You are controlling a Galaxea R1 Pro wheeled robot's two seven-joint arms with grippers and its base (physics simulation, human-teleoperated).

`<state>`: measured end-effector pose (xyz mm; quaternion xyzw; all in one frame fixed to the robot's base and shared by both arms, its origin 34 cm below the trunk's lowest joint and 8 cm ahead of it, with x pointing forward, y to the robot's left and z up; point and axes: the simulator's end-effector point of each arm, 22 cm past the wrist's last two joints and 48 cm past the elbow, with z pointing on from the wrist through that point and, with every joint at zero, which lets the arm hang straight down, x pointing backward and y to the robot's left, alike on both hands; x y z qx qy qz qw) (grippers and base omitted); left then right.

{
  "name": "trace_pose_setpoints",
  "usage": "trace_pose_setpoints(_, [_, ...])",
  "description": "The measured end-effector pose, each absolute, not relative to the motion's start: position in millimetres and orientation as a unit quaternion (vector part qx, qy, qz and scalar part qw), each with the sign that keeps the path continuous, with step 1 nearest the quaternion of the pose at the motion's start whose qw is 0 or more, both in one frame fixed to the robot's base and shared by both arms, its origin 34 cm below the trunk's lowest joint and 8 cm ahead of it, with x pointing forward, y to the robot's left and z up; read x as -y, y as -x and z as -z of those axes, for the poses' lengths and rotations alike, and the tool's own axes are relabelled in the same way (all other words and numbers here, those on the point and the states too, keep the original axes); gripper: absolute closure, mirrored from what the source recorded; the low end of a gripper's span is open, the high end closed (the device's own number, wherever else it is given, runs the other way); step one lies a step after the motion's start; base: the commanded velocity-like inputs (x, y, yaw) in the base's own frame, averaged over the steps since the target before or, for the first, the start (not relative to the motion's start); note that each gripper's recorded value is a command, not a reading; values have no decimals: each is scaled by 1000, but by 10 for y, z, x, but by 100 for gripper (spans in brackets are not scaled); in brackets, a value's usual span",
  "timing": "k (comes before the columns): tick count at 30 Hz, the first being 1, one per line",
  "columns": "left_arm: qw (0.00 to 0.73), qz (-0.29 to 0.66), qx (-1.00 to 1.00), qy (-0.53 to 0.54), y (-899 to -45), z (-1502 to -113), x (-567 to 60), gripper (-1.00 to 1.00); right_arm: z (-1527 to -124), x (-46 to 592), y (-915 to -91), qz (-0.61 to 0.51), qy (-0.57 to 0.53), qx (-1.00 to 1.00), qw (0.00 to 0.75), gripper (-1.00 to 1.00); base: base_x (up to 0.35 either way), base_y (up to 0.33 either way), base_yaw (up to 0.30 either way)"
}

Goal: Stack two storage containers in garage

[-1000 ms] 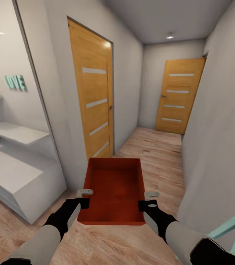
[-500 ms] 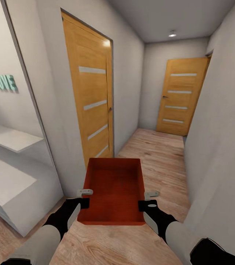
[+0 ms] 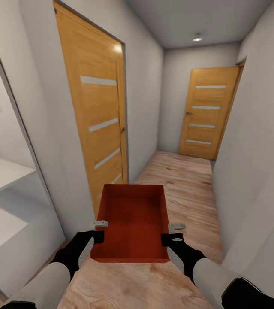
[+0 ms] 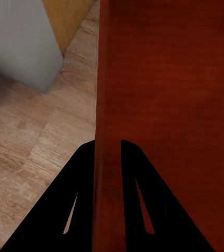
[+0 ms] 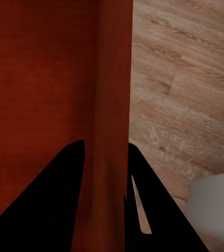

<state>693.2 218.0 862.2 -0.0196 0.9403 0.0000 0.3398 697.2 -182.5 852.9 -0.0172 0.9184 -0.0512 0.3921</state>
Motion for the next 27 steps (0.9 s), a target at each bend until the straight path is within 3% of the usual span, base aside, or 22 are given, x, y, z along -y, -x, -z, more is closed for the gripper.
trace_pose_setpoints(11, [339, 0, -940, 19, -6931, -8621, -2176, 100, -8528, 1829, -6972, 51, 17, -918, 392, 100, 323, 0, -198])
trace_pose_setpoints(27, [339, 0, -940, 20, -6931, -8621, -2181, 100, -8529, 1824, -6972, 51, 17, -918, 392, 100, 323, 0, -7])
